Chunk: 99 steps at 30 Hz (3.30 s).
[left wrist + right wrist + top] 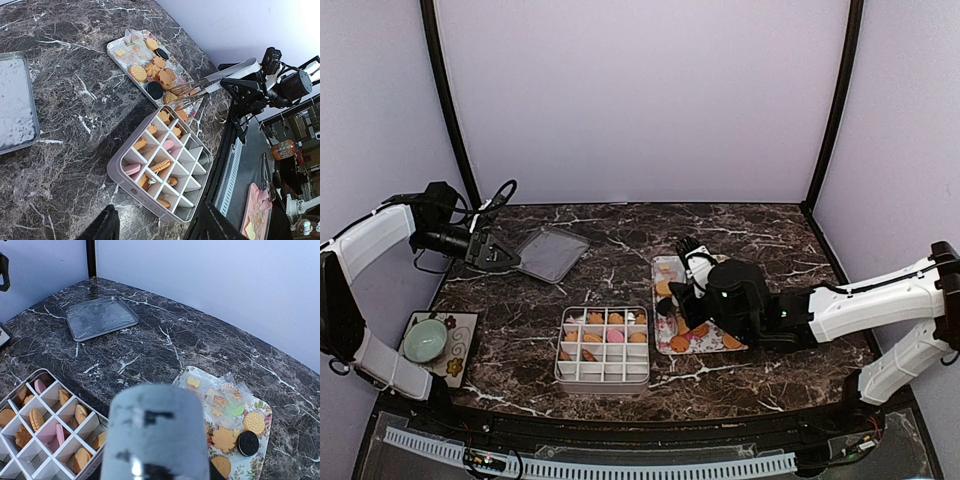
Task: Pack the cookies
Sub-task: Pick up the fake cookies from the plate, then place the fake cookies in the empty pocket of the box, then adjust the fake cookies in the empty pocket of the box.
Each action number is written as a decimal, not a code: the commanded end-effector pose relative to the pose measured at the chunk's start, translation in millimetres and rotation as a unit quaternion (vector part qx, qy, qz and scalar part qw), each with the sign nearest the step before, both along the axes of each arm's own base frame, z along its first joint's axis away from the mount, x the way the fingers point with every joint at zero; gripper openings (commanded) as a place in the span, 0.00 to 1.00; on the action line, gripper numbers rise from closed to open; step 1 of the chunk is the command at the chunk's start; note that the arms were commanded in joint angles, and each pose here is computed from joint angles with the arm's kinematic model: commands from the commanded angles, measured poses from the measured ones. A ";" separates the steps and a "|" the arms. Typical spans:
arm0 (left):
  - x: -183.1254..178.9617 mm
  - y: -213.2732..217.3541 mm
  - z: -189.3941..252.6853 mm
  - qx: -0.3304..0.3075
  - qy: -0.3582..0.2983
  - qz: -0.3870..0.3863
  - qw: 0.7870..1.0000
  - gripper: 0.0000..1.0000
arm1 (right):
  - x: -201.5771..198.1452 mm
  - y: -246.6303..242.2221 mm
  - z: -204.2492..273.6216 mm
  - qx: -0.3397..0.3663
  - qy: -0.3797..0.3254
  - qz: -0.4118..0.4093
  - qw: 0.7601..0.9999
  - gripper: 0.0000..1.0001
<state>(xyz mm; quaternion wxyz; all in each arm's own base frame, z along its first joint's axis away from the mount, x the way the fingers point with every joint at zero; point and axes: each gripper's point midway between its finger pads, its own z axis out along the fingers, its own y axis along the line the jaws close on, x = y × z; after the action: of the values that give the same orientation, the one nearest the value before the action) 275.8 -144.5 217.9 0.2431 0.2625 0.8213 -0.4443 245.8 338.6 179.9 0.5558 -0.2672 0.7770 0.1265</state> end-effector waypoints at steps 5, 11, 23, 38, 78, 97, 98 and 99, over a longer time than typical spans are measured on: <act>-1.1 -0.1 9.3 -0.009 -0.006 -0.004 1.000 0.56 | -4.6 -3.7 68.1 0.051 -0.043 0.006 0.998 0.22; -0.1 -0.1 9.7 -0.009 -0.005 -0.003 1.000 0.56 | -19.7 13.2 102.1 0.066 -0.065 0.038 0.995 0.22; -0.3 0.2 8.7 -0.006 -0.006 -0.004 1.000 0.56 | -80.4 112.6 109.3 0.079 -0.056 0.163 0.982 0.22; -2.0 0.8 6.4 -0.003 -0.005 -0.004 1.000 0.56 | -92.2 133.3 78.2 0.085 -0.026 0.184 0.979 0.26; -3.2 0.1 9.4 -0.007 -0.007 -0.005 1.000 0.56 | -92.2 115.2 99.5 0.111 -0.029 0.172 0.978 0.38; -4.4 1.3 7.1 0.002 -0.010 -0.010 1.000 0.56 | -102.5 155.9 69.2 0.015 -0.059 0.188 0.980 0.37; -4.8 1.4 7.3 0.003 -0.011 -0.010 1.000 0.56 | -103.8 157.4 67.4 0.010 -0.058 0.189 0.980 0.37; -5.2 1.2 7.3 0.003 -0.011 -0.011 1.000 0.56 | -105.8 159.2 65.6 0.005 -0.059 0.192 0.980 0.37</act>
<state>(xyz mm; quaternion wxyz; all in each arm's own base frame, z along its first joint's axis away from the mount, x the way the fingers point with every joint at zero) 273.2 -144.1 216.1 0.2393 0.2672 0.8210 -0.4441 146.2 488.2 232.0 0.5532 -0.4129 0.6886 0.2221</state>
